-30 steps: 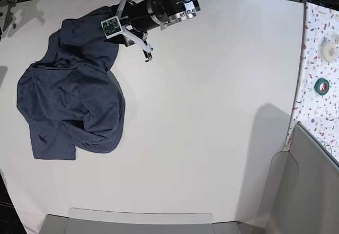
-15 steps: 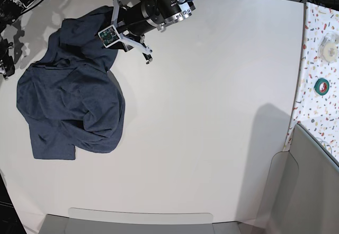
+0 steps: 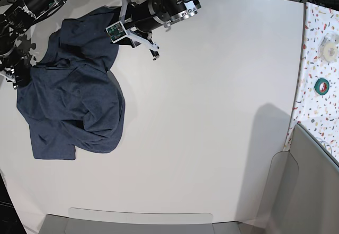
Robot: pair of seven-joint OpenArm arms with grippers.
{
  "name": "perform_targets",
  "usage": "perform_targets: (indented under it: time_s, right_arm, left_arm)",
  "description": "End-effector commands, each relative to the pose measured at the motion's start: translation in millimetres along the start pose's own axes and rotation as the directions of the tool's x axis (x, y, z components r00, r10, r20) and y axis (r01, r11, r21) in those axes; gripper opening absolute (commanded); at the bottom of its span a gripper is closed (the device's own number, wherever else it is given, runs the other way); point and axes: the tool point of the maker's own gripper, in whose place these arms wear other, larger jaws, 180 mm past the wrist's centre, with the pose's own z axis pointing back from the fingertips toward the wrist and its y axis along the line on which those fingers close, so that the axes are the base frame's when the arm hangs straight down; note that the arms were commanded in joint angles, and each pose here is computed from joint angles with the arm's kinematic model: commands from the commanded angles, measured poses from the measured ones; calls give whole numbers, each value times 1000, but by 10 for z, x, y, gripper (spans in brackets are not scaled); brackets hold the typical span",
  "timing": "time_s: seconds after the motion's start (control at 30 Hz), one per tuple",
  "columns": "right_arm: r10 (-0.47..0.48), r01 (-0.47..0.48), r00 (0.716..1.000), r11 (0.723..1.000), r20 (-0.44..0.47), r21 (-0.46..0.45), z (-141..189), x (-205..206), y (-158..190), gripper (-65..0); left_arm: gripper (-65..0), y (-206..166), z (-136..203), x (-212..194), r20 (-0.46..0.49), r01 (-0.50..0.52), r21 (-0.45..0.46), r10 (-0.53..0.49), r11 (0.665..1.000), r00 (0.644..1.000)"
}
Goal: Layout the t-shirt on the table in an organized manner, then fold the t-shirt properly
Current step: 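Move the left gripper over the crumpled dark blue t-shirt, then grasp the t-shirt fabric with the left gripper and drag it outward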
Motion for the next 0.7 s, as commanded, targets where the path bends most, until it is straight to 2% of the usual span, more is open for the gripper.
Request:
perform_targets:
  time_s: [0.0,0.27,0.37,0.5,0.57,0.67]
  right_arm:
    - [7,-8,1000,1000,-2,-28,18,76,-60,-461]
    - [-18,16,999,999,-45,-51,-51,-4,-196,-472]
    - [49,-51,996,998,-71,-26,-77,-72,-137,-532]
    - [134,-136,985,991,-107,-5,-100,-168,-101,-643]
    - [163,-166,978,986,-127,-13,-88,-225,-158,-650]
    - [179,-183,974,983,-139,-15,-86,-262,-179,-650]
  left_arm:
    - [-492,-16,20,124,43,1,0,-1,1000,999]
    - [-492,-39,23,93,33,-6,-6,6,1000,999]
    - [-491,-85,26,47,22,-23,-13,23,1000,999]
    - [-489,-99,-76,-49,-7,-33,-21,33,999,999]
    - [-489,-131,-167,-34,-13,-49,-29,49,998,999]
    - [-489,-40,-276,93,18,-16,-21,16,1000,1000]
